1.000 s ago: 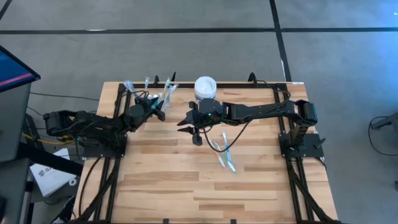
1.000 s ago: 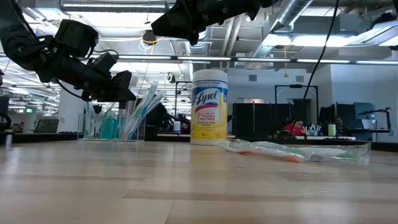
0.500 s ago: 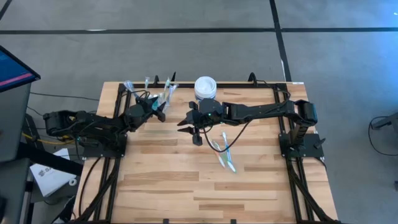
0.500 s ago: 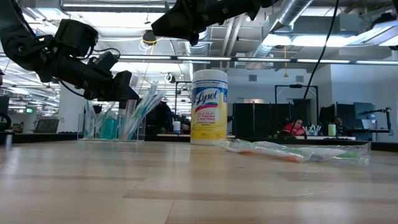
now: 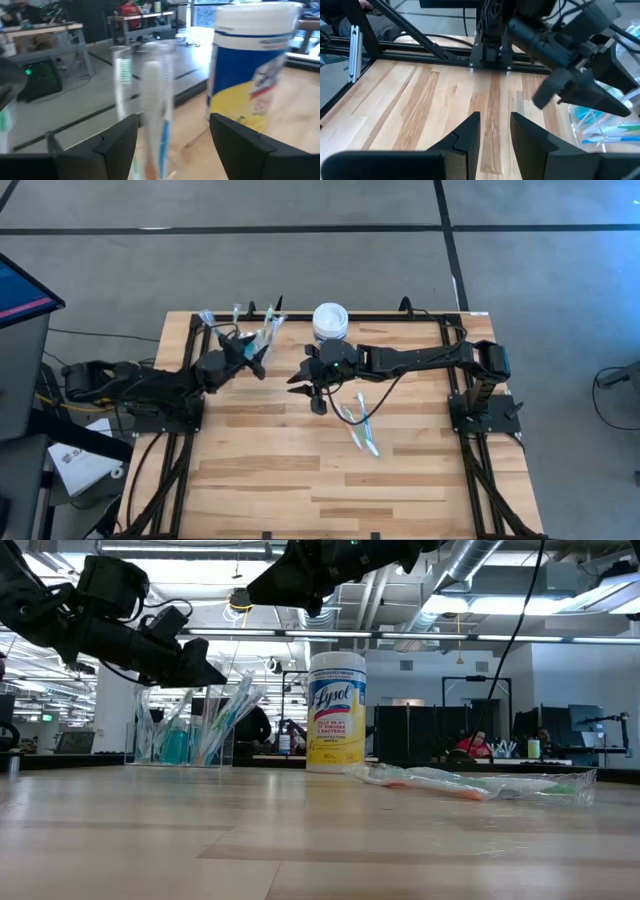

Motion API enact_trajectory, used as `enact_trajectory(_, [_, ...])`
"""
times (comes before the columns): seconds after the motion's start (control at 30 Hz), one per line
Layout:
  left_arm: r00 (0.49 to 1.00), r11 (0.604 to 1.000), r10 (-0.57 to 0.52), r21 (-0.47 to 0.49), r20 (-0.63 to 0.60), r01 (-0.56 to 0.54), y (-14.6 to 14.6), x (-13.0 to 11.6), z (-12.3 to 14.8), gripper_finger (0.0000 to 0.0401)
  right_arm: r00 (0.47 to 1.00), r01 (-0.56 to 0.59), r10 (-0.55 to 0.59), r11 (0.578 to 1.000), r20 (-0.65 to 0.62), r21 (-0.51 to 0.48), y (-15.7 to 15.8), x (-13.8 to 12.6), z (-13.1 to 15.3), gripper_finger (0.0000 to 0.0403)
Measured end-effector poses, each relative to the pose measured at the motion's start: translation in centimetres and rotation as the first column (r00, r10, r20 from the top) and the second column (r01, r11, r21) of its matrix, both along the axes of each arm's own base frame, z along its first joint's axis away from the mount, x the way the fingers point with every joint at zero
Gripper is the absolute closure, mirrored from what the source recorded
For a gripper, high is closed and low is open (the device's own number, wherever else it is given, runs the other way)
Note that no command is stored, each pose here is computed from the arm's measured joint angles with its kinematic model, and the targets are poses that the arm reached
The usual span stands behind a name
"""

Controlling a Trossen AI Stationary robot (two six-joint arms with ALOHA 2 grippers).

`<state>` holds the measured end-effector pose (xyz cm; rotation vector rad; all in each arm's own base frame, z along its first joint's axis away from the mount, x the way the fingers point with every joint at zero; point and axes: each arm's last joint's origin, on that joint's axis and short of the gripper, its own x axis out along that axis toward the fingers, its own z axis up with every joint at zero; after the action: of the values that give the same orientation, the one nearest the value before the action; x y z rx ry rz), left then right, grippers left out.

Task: Pick & Place toothbrushing station
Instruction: Put the orange toothbrush into the transparent organizer

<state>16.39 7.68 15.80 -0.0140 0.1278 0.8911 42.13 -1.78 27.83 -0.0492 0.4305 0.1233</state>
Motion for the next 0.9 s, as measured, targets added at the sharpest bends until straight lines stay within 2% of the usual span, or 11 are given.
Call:
enact_trajectory(0.13, [0.999, 0.999, -0.041, 0.022, -0.021, 0.041, -0.8, 0.2, 0.2, 0.017, 1.0, 0.0, 0.0, 1.0, -0.028, 0.002, 0.0, -0.1, -0.2, 0.0305])
enact_trajectory(0.4, [0.998, 0.999, -0.017, 0.031, -0.058, 0.019, -2.2, 0.3, 0.1, 0.0184, 0.999, 0.002, -0.001, 1.0, -0.048, 0.005, 0.0, -0.2, -0.4, 0.0305])
enact_trajectory(0.53, [0.997, 0.998, -0.052, 0.031, -0.063, 0.054, -3.0, 0.5, 0.1, 0.0187, 0.997, 0.008, -0.006, 1.0, -0.076, 0.017, 0.0, -0.3, -0.6, 0.0305])
enact_trajectory(0.73, [0.989, 0.99, -0.139, 0.027, -0.059, 0.141, -4.5, 0.8, 0.1, 0.0187, 0.985, 0.023, -0.016, 0.999, -0.173, 0.042, 0.0, -0.8, -1.4, 0.0305])
enact_trajectory(0.9, [0.975, 0.976, -0.216, 0.026, -0.06, 0.218, -5.9, 1.0, 0.1, 0.0187, 0.947, 0.028, -0.009, 0.998, -0.321, 0.053, 0.4, -1.7, -2.5, 0.0305])
